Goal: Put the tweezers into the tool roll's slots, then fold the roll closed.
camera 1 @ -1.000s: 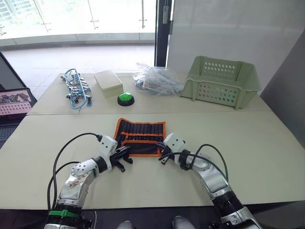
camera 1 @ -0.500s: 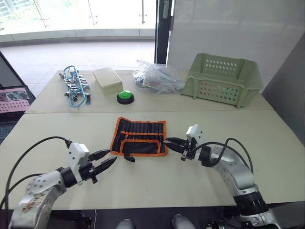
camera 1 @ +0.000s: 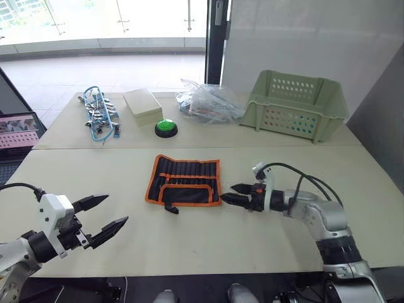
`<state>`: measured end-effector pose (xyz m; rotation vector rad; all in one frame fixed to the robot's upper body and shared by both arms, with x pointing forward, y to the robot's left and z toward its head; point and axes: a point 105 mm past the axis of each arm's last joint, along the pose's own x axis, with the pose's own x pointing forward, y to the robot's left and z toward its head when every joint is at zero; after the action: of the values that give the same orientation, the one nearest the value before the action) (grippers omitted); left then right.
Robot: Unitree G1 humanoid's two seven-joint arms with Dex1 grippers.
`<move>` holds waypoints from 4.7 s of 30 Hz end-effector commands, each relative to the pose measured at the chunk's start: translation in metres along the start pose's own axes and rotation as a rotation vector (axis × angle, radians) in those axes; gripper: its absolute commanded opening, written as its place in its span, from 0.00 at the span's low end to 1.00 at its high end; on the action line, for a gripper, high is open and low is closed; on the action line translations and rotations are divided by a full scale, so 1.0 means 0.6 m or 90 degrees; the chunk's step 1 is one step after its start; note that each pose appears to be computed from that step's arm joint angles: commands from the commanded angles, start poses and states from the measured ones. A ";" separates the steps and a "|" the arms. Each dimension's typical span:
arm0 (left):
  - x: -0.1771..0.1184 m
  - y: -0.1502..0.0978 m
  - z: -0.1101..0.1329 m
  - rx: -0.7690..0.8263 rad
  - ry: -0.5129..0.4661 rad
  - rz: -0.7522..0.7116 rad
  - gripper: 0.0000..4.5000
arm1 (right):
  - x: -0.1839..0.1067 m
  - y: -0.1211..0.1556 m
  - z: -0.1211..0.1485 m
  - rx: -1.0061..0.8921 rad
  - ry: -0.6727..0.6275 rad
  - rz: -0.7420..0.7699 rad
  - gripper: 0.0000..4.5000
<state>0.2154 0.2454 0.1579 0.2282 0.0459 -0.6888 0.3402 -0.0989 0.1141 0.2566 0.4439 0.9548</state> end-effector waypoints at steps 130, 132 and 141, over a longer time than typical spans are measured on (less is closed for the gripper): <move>0.034 -0.050 -0.029 -0.066 0.021 -0.050 1.00 | -0.006 0.017 0.085 -0.147 -0.047 0.172 0.87; 0.040 -0.049 -0.031 -0.073 0.021 -0.050 1.00 | -0.005 0.008 0.076 -0.215 -0.043 0.156 0.74; 0.063 -0.038 -0.025 -0.100 -0.003 -0.029 1.00 | 0.016 -0.001 0.022 -0.401 0.006 0.150 0.04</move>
<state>0.2289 0.2106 0.1289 0.0842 0.1300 -0.7282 0.3549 -0.0962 0.1204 -0.2254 0.1454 1.2452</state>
